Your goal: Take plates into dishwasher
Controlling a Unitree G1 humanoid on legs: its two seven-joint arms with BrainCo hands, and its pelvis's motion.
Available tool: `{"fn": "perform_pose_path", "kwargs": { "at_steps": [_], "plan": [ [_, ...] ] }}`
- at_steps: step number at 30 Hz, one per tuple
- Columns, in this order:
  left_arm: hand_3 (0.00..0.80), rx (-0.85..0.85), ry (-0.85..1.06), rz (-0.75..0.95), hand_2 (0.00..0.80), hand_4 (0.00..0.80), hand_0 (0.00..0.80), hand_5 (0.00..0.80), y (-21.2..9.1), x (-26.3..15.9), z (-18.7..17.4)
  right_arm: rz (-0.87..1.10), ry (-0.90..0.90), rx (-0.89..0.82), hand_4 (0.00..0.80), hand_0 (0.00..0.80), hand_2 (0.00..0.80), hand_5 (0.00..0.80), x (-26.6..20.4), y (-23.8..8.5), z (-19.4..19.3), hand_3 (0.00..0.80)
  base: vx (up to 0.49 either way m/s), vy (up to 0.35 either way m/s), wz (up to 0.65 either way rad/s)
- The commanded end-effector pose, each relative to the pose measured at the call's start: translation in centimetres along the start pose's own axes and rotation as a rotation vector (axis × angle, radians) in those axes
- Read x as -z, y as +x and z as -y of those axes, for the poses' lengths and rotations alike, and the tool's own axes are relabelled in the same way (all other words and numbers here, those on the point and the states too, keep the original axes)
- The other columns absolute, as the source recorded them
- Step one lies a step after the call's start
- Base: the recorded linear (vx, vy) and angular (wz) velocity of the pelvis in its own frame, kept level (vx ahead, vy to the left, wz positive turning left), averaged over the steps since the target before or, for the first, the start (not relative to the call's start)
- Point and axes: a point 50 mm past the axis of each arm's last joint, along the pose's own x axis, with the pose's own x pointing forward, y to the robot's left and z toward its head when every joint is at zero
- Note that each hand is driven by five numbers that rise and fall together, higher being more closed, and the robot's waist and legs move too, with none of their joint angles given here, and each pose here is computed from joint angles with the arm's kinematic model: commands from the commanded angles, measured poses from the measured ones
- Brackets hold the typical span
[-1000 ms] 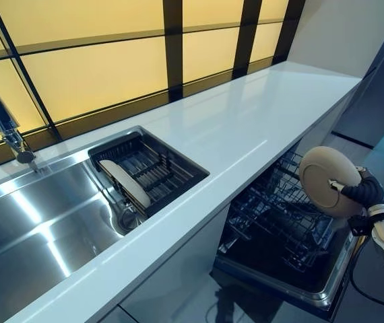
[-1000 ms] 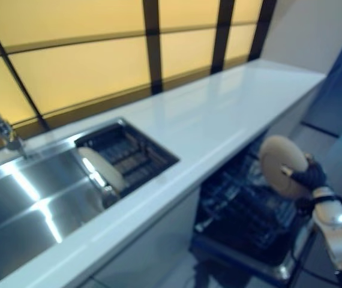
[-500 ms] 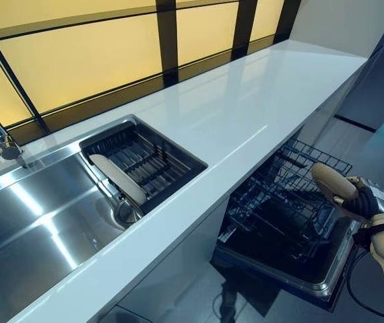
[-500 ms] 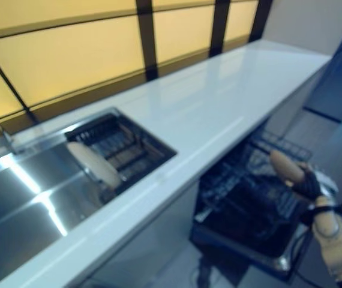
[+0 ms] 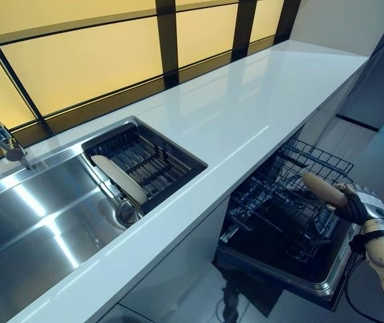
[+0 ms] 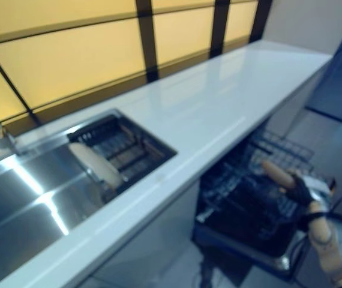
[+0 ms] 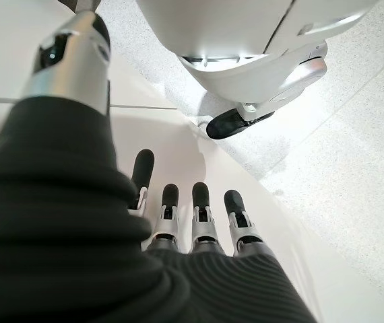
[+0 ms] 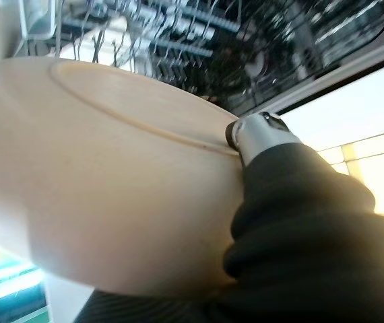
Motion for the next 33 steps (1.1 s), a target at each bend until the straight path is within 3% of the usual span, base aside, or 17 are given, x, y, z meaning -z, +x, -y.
{"fn": "perform_pose_path", "kwargs": {
  "at_steps": [1, 14, 33],
  "plan": [
    [0.000, -0.078, 0.053, 0.159, 0.000, 0.000, 0.000, 0.000, 0.6, -5.2, -2.9, 0.150, 0.032, 0.005, 0.800, 0.800, 0.800, 0.800, -2.9, 0.4, 1.3, 0.800, 0.000, 0.000, 0.00],
    [0.000, -0.072, 0.071, 0.159, 0.000, 0.000, 0.000, 0.000, 0.6, -5.4, -2.8, 0.162, 0.131, -0.101, 0.800, 0.800, 0.800, 0.800, -3.8, 0.7, -0.5, 0.800, 0.003, -0.004, 0.01],
    [0.000, -0.040, 0.119, 0.154, 0.000, 0.000, 0.000, 0.000, 0.7, -5.6, -1.9, 0.022, 0.240, -0.193, 0.800, 0.800, 0.800, 0.800, -3.4, 1.2, -5.0, 0.800, 0.000, 0.000, 0.00]
  ]
}}
